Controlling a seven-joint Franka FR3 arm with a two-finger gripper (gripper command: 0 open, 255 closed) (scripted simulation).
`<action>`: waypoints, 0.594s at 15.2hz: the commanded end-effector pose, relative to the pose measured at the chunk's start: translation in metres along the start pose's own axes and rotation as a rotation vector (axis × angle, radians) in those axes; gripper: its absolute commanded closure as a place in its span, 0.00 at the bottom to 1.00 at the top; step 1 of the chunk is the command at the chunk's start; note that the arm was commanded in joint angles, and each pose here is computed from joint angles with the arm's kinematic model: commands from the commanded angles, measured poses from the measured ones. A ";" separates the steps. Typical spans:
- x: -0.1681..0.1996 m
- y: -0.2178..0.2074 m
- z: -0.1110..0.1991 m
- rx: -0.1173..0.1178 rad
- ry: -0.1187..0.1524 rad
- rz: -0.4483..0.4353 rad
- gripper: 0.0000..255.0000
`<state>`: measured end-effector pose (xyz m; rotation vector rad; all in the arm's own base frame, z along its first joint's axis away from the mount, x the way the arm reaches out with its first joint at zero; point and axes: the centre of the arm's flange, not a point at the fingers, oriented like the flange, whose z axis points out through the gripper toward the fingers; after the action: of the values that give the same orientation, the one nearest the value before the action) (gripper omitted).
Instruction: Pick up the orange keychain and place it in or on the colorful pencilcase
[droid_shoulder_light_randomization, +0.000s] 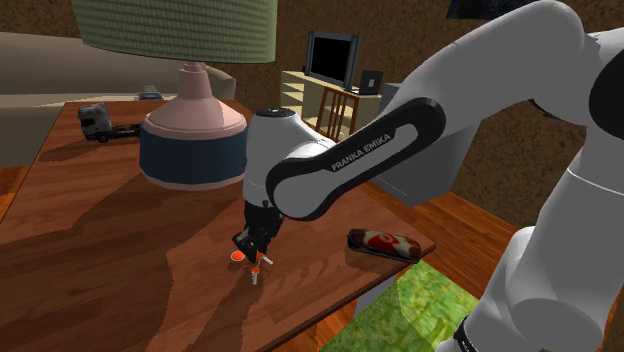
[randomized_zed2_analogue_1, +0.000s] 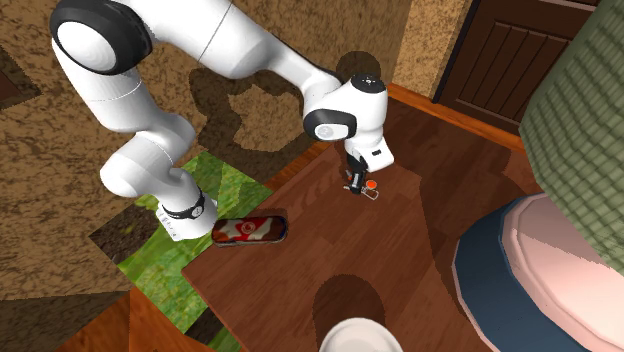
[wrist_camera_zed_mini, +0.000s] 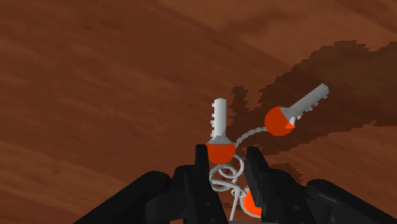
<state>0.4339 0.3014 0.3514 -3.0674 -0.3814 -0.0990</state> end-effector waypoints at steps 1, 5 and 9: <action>0.000 -0.001 -0.009 0.000 -0.002 -0.001 1.00; 0.001 -0.002 -0.030 0.000 -0.002 -0.001 1.00; 0.003 -0.002 -0.051 0.000 -0.002 -0.001 1.00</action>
<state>0.4328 0.3028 0.3974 -3.0671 -0.3827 -0.0971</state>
